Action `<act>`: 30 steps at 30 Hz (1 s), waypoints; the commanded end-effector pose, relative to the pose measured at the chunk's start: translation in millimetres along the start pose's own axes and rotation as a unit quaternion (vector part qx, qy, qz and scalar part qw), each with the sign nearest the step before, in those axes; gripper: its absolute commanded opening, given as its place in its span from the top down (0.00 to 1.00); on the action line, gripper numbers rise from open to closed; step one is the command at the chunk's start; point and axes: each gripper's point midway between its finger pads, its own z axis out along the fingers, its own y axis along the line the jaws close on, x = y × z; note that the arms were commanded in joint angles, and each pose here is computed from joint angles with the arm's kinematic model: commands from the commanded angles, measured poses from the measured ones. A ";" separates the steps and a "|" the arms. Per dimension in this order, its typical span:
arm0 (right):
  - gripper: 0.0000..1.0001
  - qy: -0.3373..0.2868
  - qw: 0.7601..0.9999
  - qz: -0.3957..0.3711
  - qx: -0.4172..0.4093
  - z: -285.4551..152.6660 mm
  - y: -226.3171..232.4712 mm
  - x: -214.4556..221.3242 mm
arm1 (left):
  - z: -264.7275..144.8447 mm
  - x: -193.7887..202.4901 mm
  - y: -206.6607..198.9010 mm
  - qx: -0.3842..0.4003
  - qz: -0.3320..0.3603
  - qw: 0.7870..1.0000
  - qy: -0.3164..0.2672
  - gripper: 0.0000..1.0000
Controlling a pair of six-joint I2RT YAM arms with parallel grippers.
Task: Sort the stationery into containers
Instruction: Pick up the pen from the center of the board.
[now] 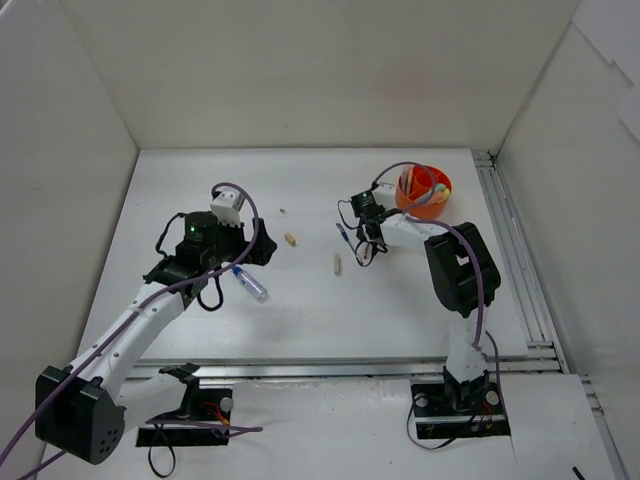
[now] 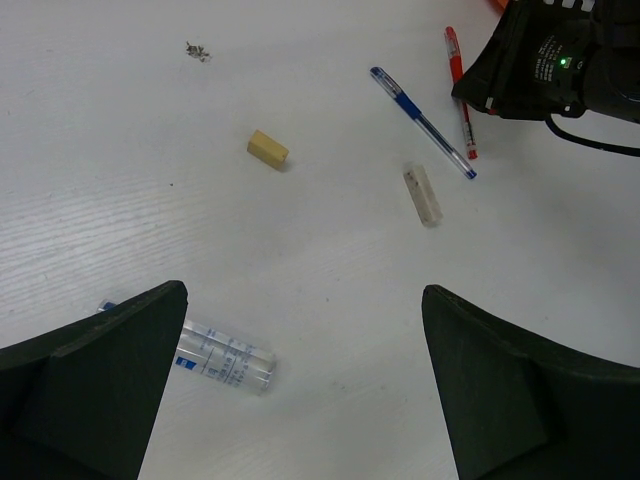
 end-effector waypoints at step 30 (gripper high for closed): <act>1.00 -0.188 0.727 -0.343 -0.565 -245.9 120.2 27.0 | -5.4 -55.5 -99.0 0.180 0.034 0.981 -0.065 0.00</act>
